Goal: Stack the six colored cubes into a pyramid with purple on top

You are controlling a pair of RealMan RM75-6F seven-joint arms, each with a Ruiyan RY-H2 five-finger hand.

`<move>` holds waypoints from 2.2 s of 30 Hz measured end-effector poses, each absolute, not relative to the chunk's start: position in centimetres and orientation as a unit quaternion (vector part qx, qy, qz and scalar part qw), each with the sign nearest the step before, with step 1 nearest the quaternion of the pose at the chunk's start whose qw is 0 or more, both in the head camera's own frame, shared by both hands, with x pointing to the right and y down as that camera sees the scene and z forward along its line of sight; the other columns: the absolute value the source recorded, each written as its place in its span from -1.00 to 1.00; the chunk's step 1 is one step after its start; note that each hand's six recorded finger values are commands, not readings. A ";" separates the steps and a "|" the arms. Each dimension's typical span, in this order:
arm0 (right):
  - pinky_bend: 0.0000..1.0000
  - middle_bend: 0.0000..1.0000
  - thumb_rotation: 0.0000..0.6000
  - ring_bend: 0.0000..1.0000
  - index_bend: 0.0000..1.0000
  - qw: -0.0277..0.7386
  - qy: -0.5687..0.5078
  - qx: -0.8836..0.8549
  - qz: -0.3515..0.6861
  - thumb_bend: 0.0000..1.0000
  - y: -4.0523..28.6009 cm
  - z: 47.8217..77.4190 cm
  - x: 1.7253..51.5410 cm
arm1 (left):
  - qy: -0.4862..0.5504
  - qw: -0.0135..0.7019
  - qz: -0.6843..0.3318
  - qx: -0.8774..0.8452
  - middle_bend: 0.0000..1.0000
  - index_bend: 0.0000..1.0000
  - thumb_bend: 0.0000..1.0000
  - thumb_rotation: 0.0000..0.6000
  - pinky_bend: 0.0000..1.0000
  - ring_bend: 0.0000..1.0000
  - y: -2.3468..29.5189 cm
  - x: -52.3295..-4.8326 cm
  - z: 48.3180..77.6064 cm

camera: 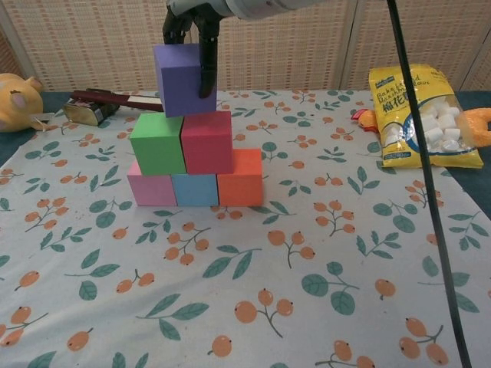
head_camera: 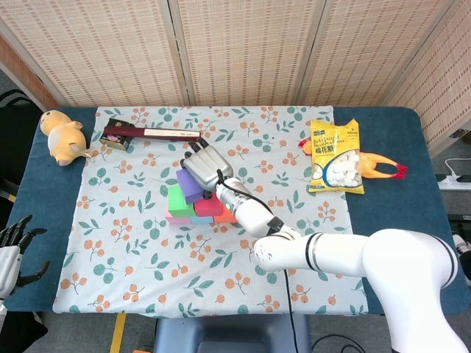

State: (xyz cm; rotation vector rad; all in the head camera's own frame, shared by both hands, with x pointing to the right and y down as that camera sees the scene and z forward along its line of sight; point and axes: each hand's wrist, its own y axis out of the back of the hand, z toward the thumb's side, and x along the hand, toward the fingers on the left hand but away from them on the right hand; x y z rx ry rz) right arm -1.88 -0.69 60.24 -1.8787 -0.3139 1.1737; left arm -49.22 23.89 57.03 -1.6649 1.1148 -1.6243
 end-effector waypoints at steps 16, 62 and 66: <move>-1.00 -0.54 1.00 -1.00 0.06 0.426 -0.135 -0.740 0.502 -1.00 0.9 60.8 -2.9 | 0.414 0.274 -0.606 -0.621 -1.00 -0.54 -0.33 1.00 -0.84 -1.00 24.0 -49.2 57.3; -1.00 -0.54 1.00 -1.00 -0.27 0.406 -0.139 -0.725 0.539 -1.00 1.8 60.7 -4.4 | 0.414 0.266 -0.606 -0.625 -1.00 -0.54 -0.33 1.00 -0.84 -1.00 24.4 -49.6 57.9; -1.00 -0.54 1.00 -1.00 -0.69 0.405 -0.139 -0.726 0.538 -1.00 1.9 60.7 -4.5 | 0.415 0.266 -0.606 -0.624 -1.00 -0.54 -0.33 1.00 -0.84 -1.00 24.5 -49.7 57.9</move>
